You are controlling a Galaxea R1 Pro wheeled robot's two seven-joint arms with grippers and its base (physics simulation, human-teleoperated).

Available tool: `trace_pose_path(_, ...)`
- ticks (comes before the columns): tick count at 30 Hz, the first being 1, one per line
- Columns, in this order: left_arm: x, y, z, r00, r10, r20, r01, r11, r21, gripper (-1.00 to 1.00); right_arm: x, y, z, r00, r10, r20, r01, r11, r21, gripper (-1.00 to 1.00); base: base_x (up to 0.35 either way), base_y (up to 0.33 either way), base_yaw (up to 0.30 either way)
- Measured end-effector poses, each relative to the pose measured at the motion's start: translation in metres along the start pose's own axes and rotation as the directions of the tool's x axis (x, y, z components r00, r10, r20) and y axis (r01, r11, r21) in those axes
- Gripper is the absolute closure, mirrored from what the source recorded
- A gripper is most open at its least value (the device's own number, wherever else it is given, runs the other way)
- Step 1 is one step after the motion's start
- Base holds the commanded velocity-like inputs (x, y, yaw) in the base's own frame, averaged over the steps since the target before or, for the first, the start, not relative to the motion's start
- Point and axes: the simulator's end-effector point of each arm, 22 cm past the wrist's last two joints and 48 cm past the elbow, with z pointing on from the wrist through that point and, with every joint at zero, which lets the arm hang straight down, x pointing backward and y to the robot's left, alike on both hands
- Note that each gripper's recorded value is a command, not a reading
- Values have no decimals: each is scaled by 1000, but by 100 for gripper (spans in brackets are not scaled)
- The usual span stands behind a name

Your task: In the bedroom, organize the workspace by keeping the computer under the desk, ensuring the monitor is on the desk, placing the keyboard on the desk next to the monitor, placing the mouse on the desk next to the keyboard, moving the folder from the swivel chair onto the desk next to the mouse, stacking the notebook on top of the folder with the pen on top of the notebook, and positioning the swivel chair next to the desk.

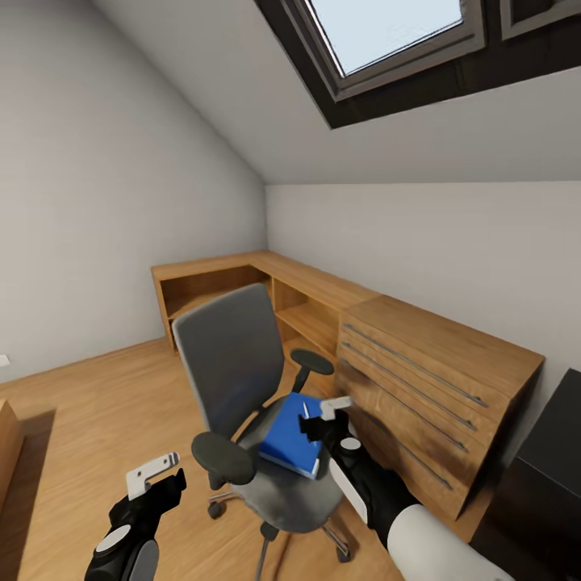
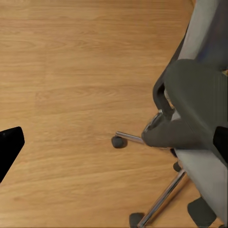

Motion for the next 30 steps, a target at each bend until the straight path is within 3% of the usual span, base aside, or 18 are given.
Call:
trace_pose_path(3,-1,3,1,1000,-3,1,3,1000,-5,-100,5,4,0,1000,-19,-8,19,1000,-18,-100,319,0,0)
trace_pose_path(8,-5,40,7,999,-49,5,49,996,-78,-100,30,2,1,998,-31,-62,30,999,-18,-100,323,0,0)
trace_pose_path(15,-8,54,8,997,-72,16,73,992,-105,-100,38,-1,2,996,-33,-85,33,999,-10,-100,142,0,0)
trace_pose_path(21,-25,55,7,987,-123,102,134,985,-105,-100,56,-6,0,985,-42,-168,44,999,7,-100,16,0,0)
trace_pose_path(25,-39,64,7,966,-162,200,186,977,-107,-100,73,-7,0,972,-51,-229,55,998,11,-100,2,0,0)
trace_pose_path(30,-33,78,13,961,-179,210,208,970,-127,-100,83,-8,3,971,-52,-235,57,998,13,-100,0,0,0)
